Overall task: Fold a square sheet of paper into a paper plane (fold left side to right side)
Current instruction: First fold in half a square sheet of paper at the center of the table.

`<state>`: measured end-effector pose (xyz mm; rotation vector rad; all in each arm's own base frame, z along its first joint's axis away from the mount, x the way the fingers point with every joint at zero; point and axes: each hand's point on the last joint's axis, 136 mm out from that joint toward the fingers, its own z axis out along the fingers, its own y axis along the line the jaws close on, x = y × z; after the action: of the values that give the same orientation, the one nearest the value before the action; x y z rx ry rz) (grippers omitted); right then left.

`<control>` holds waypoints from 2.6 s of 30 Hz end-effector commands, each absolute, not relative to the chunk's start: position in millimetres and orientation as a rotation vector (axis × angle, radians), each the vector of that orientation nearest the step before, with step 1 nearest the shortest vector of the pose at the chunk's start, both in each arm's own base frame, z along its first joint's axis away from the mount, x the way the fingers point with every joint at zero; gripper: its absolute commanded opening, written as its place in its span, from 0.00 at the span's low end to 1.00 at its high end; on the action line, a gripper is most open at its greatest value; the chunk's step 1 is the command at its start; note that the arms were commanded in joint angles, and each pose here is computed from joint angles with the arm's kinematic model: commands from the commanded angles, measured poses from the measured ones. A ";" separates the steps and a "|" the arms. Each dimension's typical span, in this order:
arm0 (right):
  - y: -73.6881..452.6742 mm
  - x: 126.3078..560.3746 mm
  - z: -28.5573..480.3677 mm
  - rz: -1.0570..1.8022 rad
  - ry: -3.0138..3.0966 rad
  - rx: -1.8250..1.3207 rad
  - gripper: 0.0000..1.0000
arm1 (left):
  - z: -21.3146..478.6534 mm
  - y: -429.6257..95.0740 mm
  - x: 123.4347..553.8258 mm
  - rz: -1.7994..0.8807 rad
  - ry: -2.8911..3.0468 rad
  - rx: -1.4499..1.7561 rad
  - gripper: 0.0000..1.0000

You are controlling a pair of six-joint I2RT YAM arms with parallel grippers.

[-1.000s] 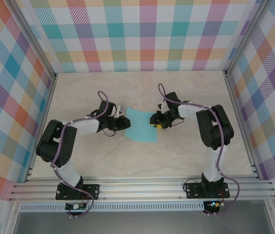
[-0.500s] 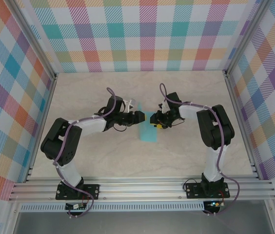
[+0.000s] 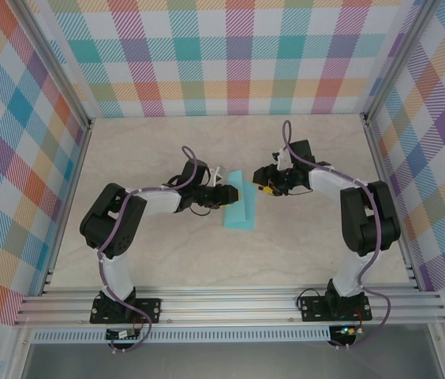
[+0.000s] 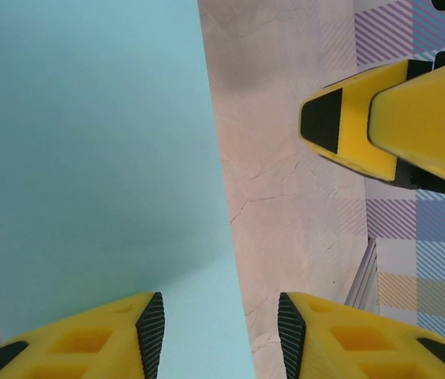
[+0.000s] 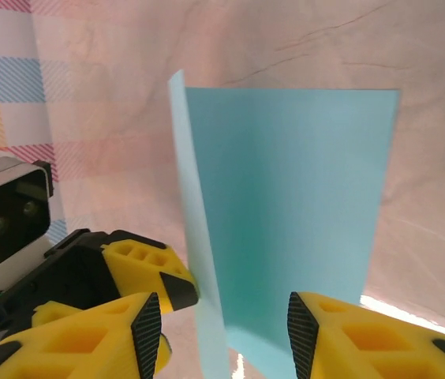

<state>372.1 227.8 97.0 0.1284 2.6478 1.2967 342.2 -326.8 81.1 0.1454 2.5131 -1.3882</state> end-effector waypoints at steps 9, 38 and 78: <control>267.5 364.6 73.6 1.465 2.700 0.107 0.42 | 86.5 -334.4 344.4 -1.399 2.500 0.175 0.38; 228.4 346.9 41.2 1.124 2.856 0.173 0.03 | 51.3 -309.2 354.7 -0.913 2.773 -0.003 0.50; 164.5 336.6 44.8 0.834 2.844 0.230 0.38 | 24.9 -318.4 348.7 -0.679 2.928 0.064 0.43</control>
<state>340.2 164.9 42.4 0.2556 2.8472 0.8193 349.3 -312.7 29.5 0.0717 2.9148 -0.6999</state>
